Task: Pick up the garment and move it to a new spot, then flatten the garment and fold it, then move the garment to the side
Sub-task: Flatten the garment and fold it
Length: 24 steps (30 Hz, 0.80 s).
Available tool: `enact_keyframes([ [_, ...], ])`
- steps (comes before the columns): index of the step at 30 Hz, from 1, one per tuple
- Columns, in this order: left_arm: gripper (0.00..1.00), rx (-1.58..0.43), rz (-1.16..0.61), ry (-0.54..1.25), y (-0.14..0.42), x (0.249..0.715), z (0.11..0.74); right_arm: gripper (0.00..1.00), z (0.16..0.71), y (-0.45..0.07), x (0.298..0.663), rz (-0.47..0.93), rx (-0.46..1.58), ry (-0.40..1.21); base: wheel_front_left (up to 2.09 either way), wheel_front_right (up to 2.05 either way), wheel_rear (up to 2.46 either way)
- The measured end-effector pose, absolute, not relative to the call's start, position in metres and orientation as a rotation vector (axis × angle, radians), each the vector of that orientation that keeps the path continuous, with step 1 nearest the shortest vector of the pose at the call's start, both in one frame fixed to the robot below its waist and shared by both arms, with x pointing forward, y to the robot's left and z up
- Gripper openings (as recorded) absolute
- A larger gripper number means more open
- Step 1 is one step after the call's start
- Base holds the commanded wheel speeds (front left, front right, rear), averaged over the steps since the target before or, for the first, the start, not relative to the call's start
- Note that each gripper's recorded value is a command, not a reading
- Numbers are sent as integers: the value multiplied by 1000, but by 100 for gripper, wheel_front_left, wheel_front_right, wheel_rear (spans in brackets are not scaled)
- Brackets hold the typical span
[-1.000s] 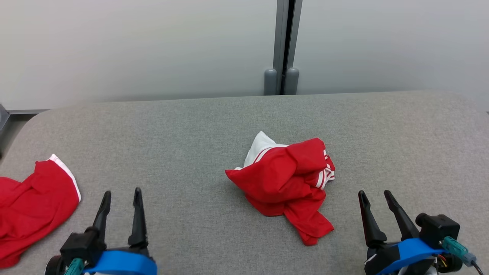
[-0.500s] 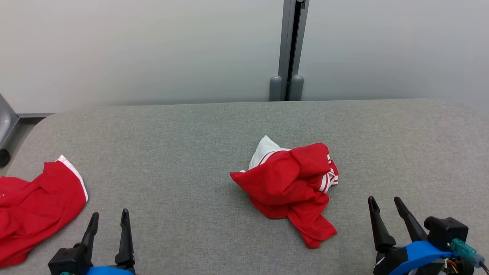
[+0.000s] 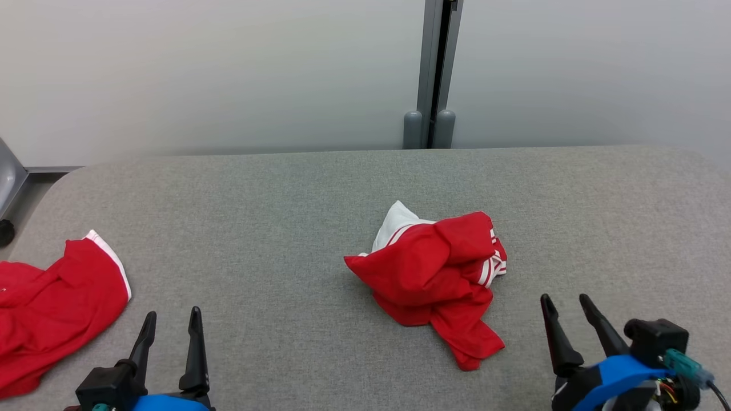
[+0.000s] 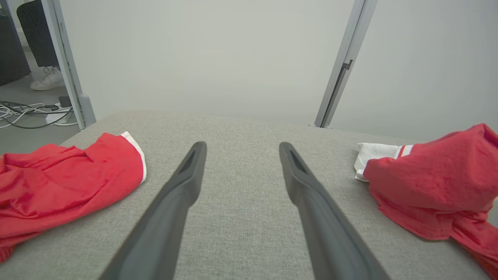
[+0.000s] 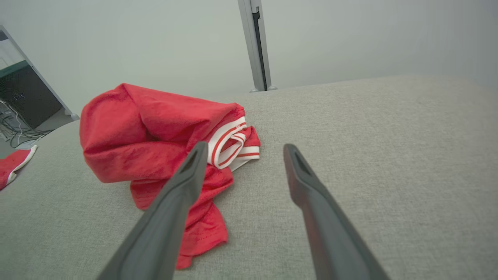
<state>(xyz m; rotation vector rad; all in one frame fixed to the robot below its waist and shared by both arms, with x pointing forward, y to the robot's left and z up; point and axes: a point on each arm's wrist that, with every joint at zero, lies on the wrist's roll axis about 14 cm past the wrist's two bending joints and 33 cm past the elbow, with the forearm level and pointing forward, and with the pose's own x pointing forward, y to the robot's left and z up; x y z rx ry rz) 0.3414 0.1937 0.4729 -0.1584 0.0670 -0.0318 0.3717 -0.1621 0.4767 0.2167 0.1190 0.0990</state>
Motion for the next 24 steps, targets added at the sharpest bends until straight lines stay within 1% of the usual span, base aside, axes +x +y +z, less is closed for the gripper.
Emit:
enact_keyframes([
  [6,100,-166,-38,72,189,347,472,100,470,-146,390,152,209,239,0,0,0],
  [10,100,-171,-42,71,187,353,472,100,458,-129,406,206,186,372,0,0,0],
  [15,100,-179,-48,72,184,358,472,100,443,-112,422,251,187,483,0,0,0],
  [24,100,-179,-62,70,182,363,471,100,419,-99,441,269,178,593,0,0,0],
])
